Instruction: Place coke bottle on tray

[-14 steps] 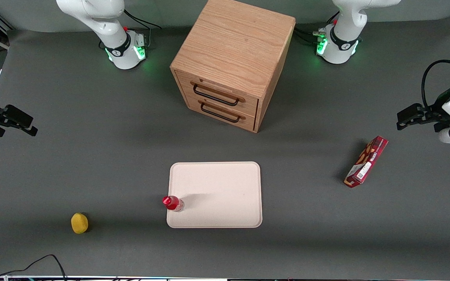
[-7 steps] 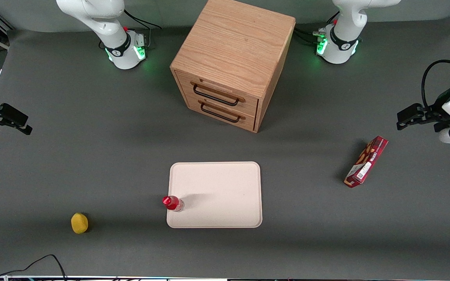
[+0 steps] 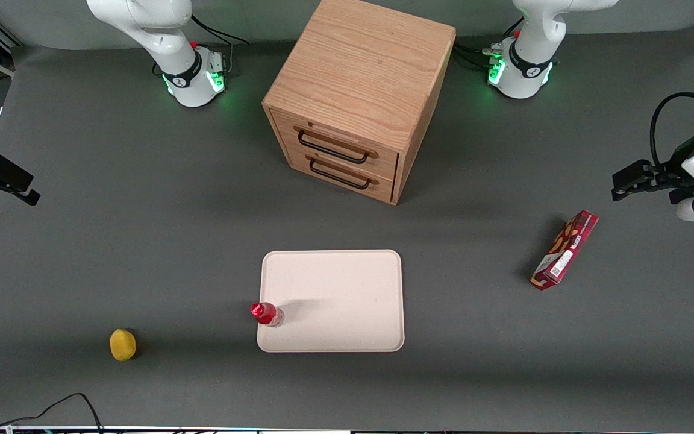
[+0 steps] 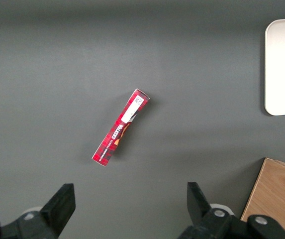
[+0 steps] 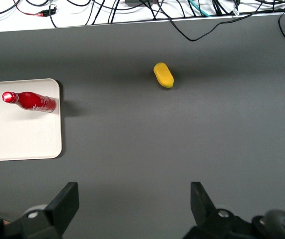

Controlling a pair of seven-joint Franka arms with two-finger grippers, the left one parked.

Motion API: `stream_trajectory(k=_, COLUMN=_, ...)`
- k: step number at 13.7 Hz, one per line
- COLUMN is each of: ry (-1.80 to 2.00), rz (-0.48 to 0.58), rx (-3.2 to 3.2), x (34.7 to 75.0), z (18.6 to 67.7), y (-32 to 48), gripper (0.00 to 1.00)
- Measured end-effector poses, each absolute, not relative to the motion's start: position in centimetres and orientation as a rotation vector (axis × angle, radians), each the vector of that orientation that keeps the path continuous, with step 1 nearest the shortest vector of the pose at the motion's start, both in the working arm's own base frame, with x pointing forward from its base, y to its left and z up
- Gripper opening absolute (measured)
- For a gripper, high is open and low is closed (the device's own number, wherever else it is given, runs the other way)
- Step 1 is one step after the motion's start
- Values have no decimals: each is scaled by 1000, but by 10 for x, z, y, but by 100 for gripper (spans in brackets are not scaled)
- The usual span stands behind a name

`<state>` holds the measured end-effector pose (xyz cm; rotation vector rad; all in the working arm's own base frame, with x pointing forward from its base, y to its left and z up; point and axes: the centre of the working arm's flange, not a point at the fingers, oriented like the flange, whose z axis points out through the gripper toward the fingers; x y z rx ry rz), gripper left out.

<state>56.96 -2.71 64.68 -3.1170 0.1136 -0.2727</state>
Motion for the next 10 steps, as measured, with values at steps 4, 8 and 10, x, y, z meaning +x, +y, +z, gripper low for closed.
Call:
stream_trajectory(k=4, ry=113, rz=-270, rx=-3117, x=570, z=646, y=-27, gripper=100)
stream_trajectory(k=8, ry=113, rz=-265, rx=-3117, x=571, z=644, y=-27, gripper=100)
stream_trajectory(k=10, ry=113, rz=-264, rx=-3117, x=572, z=644, y=-27, gripper=100)
